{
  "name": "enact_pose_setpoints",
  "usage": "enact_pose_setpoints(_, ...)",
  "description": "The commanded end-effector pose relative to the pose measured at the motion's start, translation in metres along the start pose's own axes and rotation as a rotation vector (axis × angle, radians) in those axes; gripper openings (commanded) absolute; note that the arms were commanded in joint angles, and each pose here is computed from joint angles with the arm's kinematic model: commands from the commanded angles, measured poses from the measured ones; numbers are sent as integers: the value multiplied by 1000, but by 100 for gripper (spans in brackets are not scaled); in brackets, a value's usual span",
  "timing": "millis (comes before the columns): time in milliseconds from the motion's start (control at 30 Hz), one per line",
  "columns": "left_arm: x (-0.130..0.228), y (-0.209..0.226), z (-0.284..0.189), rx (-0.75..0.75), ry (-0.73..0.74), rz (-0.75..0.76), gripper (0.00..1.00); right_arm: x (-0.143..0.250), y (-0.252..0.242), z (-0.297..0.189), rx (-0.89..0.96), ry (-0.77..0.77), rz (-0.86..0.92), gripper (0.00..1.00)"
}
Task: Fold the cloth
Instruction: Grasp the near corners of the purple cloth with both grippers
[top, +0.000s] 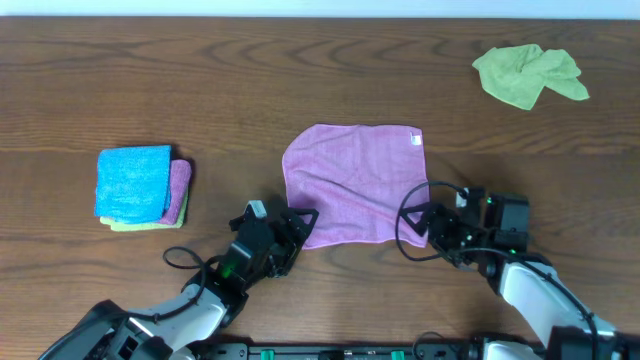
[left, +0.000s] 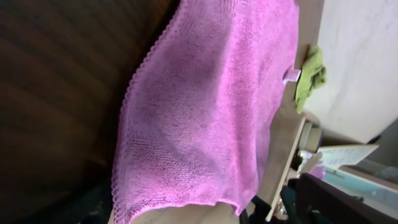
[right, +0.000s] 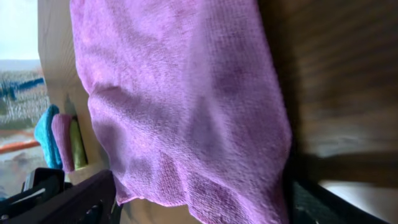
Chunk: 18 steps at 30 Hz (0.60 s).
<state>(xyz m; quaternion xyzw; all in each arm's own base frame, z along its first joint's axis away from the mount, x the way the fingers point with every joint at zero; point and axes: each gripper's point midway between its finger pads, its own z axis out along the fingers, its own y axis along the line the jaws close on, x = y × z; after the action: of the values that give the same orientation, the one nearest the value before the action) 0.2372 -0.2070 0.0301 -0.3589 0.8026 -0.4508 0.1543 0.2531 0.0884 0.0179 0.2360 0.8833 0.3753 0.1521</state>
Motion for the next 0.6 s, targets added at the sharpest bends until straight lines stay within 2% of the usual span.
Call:
enact_pose_setpoints(0, -1, 14, 1, -50, -11, 4, 81, 23, -42, 10, 165, 34, 95, 81)
enact_pose_setpoints(33, 0, 15, 1, -51, -5, 4, 75, 23, -42, 10, 166, 34, 94, 79)
enact_pose_setpoints(133, 2, 17, 1, -62, 8, 2, 64, 22, -43, 9, 173, 29, 93, 75)
enact_pose_setpoints(267, 4, 18, 1, -66, 13, 5, 35, 21, -44, 9, 175, 27, 93, 68)
enact_pose_setpoints(467, 4, 18, 1, -66, 13, 6, 9, 21, -44, 9, 174, 27, 89, 57)
enact_pose_setpoints(567, 4, 18, 1, -66, 13, 6, 6, 21, -43, 9, 172, 25, 79, 50)
